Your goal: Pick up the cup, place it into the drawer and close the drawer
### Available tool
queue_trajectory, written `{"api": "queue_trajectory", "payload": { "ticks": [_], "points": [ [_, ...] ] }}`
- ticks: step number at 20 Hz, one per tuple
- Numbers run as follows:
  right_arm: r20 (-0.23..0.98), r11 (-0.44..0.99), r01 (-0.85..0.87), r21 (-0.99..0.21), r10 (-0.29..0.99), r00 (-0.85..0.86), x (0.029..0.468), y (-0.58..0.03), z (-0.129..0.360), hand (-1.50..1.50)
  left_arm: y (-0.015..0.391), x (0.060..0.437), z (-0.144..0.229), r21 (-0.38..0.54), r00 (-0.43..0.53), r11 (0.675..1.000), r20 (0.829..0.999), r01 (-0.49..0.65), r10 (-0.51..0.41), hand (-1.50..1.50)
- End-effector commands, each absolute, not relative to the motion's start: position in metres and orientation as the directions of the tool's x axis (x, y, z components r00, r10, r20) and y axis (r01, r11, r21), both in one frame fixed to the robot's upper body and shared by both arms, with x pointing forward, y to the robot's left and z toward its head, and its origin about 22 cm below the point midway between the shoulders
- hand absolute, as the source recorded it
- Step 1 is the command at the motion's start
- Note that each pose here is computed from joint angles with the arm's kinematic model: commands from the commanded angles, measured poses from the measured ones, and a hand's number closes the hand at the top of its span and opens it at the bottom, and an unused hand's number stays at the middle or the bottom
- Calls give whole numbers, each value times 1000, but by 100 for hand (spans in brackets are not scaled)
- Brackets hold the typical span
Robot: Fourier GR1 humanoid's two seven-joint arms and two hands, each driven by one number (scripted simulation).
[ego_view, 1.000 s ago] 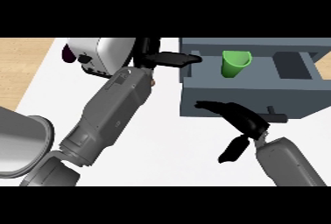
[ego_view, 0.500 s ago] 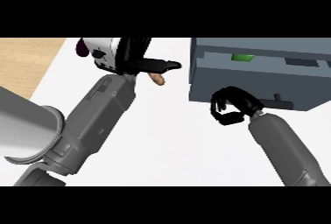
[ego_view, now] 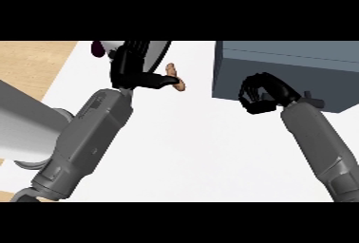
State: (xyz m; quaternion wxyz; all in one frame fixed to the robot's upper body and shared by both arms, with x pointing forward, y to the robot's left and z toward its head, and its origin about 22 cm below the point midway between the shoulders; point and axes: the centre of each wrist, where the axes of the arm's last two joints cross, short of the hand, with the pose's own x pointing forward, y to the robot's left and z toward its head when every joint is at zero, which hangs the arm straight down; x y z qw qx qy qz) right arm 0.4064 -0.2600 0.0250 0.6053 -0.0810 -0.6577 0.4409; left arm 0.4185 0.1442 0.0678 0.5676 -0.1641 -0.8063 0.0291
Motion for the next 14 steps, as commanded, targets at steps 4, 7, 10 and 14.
{"api": "queue_trajectory", "payload": {
  "ticks": [4,7,10,14],
  "points": [
    [732,693,-234,-682,644,-223,437,-290,91,150,155,412,62,-223,-288,936,909,274,301,-150],
    [738,701,-231,-675,638,-220,438,-304,108,150,161,413,66,-226,-284,932,908,285,307,-150],
    [742,706,-231,-669,625,-240,439,-307,117,150,164,413,69,-225,-298,932,903,284,309,-150],
    [763,722,-247,-646,600,-239,436,-315,121,150,167,407,56,-231,-275,926,908,298,315,-150]
  ]
}}
